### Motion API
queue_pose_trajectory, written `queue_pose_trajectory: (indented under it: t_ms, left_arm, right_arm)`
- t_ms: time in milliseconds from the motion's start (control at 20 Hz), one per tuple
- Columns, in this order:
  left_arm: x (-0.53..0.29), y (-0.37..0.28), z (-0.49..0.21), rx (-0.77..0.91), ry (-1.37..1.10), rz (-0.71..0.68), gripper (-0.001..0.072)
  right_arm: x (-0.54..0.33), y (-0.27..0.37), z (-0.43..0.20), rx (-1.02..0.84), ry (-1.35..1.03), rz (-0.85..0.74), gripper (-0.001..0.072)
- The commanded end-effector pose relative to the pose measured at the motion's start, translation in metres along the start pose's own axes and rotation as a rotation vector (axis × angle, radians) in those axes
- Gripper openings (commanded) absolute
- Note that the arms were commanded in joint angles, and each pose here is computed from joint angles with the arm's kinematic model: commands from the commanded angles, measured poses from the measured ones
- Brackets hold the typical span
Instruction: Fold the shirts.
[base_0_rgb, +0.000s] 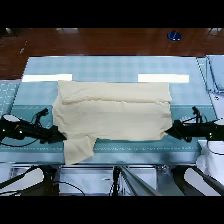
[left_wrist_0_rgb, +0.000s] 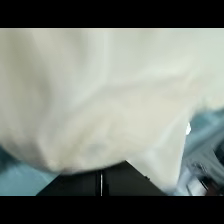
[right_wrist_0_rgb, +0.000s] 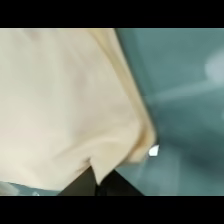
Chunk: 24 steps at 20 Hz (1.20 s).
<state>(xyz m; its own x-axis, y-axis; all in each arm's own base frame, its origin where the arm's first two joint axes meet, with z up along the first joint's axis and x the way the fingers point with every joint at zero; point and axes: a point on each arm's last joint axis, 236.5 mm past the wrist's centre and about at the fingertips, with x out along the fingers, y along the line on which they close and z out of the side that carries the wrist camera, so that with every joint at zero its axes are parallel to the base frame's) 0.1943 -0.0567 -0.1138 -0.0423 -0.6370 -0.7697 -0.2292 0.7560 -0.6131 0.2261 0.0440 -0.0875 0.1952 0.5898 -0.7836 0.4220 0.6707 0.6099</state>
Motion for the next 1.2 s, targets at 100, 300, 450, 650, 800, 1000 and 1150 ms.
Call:
queue_pose_trajectory:
  t_ms: [100,300,450,650,800,1000,1150]
  left_arm:
    - [-0.091,-0.083,0.06,0.233,-0.32,-0.059,0.0028]
    - [-0.111,-0.103,0.076,0.256,-0.377,-0.052,0.0029]
    - [-0.128,-0.126,0.099,0.27,-0.478,-0.108,0.0029]
    - [-0.126,-0.145,0.133,0.3,-0.451,-0.143,0.0029]
    - [-0.109,-0.15,0.166,0.311,-0.385,-0.153,0.0029]
    - [-0.11,-0.149,0.207,0.289,-0.383,-0.159,0.003]
    - [-0.107,-0.142,0.229,0.265,-0.377,-0.156,0.003]
  right_arm:
    - [-0.087,0.095,0.035,-0.282,-0.253,0.094,0.0021]
    - [-0.102,0.108,0.045,-0.294,-0.318,0.103,0.0021]
    - [-0.112,0.115,0.07,-0.276,-0.436,0.125,0.0021]
    - [-0.099,0.117,0.093,-0.233,-0.442,0.175,0.0021]
    - [-0.073,0.116,0.115,-0.217,-0.43,0.167,0.0021]
    - [-0.047,0.12,0.153,-0.225,-0.41,0.131,0.0021]
    - [-0.034,0.115,0.181,-0.205,-0.402,0.117,0.0021]
